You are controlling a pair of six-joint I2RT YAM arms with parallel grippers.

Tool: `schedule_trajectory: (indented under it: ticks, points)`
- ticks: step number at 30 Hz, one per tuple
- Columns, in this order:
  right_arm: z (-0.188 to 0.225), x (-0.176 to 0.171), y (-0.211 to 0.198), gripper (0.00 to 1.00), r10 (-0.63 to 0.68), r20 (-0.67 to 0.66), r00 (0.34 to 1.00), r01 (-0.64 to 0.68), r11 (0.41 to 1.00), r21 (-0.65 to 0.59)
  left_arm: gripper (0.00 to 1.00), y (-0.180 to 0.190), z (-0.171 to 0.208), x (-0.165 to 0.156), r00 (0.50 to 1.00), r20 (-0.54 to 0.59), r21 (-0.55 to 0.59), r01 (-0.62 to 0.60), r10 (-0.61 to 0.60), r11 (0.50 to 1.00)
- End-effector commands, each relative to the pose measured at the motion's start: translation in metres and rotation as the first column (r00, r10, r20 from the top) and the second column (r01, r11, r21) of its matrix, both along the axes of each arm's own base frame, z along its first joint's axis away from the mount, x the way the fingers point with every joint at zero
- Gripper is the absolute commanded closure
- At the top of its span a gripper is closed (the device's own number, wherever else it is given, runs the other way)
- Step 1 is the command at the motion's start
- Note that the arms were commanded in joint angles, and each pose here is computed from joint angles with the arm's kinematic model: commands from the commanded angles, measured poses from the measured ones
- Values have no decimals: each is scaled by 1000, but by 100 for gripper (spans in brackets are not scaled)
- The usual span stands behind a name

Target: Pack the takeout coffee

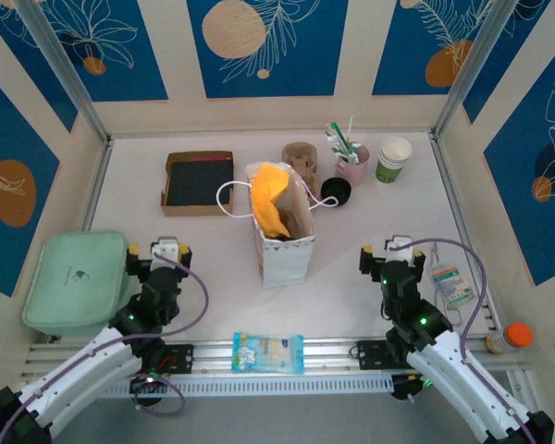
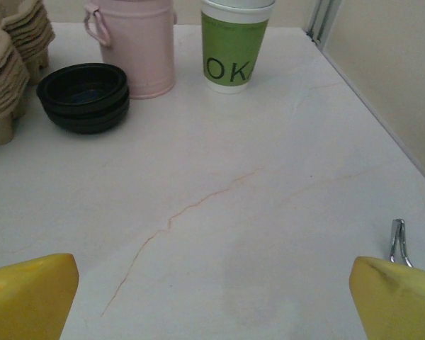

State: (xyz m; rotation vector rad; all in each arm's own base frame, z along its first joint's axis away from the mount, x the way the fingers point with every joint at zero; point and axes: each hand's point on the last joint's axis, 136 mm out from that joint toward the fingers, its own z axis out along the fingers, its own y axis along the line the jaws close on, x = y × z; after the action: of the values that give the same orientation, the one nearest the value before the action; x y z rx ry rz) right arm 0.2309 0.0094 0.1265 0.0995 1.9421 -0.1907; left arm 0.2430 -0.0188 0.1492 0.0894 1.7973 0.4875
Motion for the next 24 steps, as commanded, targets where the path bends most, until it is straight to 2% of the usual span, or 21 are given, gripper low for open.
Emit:
schedule_trajectory:
  ticks: [1,14,24]
  points:
    - [5,3,0,1,-3,25,1000,3,999,35,0,-2,2,2,1000,15,-20,-9,9,1000]
    - [1,8,-9,1,-53,-8,999,53,997,56,0,6,5,-2,998,43,-29,-51,52,998]
    - [6,31,-12,1,-41,56,998,39,999,37,0,3,7,3,997,64,-12,-45,46,999]
